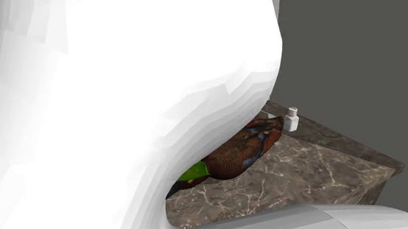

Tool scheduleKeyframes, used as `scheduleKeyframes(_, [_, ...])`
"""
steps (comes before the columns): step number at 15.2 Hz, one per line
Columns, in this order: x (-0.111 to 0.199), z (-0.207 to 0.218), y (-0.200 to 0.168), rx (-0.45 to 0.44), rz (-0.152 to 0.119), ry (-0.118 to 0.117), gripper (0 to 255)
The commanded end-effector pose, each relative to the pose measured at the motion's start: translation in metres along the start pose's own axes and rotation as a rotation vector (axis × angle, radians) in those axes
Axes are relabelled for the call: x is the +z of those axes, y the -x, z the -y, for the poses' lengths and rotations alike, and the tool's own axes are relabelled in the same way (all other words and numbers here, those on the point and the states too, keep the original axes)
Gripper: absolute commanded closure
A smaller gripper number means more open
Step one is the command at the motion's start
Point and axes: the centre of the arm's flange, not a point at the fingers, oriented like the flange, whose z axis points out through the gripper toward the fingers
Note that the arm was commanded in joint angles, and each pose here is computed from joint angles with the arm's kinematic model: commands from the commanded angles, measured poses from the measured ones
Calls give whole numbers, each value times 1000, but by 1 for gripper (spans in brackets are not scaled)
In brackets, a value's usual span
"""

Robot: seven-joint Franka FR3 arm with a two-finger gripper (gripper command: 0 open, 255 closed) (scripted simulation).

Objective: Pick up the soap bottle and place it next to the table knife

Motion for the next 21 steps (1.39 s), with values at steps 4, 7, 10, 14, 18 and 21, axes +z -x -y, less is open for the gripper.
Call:
scheduleKeyframes(4, [-24, 1, -13, 0, -2, 0, 255])
scheduleKeyframes(7, [-38, 1, -20, 0, -2, 0, 255])
scheduleKeyframes(10, [-56, 22, -15, 0, -2, 0, 255])
scheduleKeyframes(14, [-82, 65, 2, 0, -2, 0, 255])
scheduleKeyframes(18, [-108, 107, 19, 0, -2, 0, 255])
scheduleKeyframes(21, [-128, 139, 31, 0, -2, 0, 255])
